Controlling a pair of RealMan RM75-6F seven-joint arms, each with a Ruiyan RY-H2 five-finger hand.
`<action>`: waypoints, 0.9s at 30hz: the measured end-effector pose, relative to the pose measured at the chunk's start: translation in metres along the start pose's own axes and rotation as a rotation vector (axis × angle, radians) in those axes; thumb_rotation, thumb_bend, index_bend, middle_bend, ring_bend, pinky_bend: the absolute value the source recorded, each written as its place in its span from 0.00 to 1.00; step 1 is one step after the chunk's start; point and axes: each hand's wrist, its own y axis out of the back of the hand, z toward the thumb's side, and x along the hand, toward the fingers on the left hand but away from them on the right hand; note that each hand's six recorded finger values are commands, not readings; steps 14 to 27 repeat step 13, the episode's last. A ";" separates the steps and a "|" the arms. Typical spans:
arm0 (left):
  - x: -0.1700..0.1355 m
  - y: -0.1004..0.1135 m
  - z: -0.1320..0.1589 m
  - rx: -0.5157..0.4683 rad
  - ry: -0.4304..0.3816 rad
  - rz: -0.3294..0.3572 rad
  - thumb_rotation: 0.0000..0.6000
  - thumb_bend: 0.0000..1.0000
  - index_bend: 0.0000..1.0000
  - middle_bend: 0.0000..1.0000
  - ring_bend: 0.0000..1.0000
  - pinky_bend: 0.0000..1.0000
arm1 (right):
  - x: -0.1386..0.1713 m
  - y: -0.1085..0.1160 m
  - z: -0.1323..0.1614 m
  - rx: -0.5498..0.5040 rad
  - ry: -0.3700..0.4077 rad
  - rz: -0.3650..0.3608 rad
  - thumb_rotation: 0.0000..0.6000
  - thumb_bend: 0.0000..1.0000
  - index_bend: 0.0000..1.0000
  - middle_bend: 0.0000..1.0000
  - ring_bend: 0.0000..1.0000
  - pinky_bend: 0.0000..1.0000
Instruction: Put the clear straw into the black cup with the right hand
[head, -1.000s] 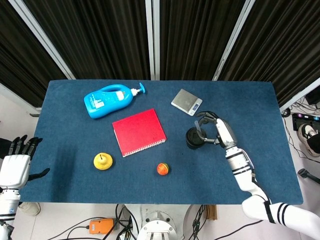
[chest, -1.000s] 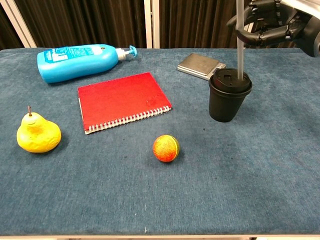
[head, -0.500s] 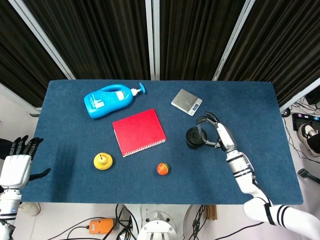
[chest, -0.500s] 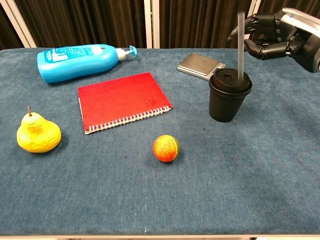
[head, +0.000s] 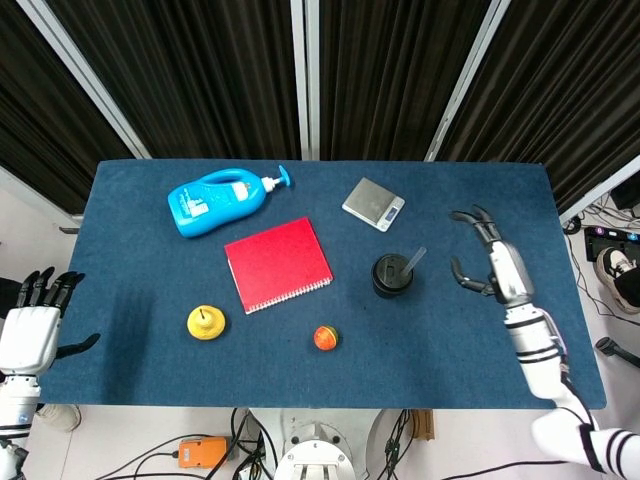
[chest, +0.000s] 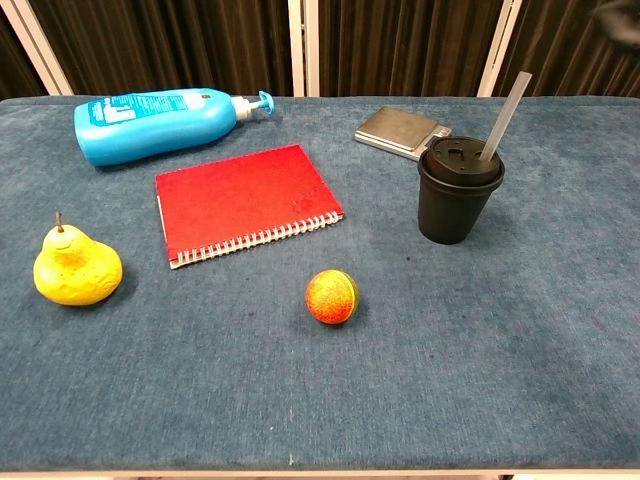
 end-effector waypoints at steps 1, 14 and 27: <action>0.000 0.000 0.000 0.000 0.001 0.001 1.00 0.02 0.14 0.14 0.02 0.00 | 0.007 0.013 -0.003 0.056 -0.010 -0.016 1.00 0.55 0.20 0.25 0.06 0.16; -0.005 0.005 -0.002 -0.011 0.010 0.015 1.00 0.02 0.14 0.14 0.02 0.00 | 0.118 0.081 -0.043 0.424 -0.248 -0.010 1.00 0.46 0.02 0.11 0.00 0.05; -0.005 0.005 -0.002 -0.011 0.010 0.015 1.00 0.02 0.14 0.14 0.02 0.00 | 0.118 0.081 -0.043 0.424 -0.248 -0.010 1.00 0.46 0.02 0.11 0.00 0.05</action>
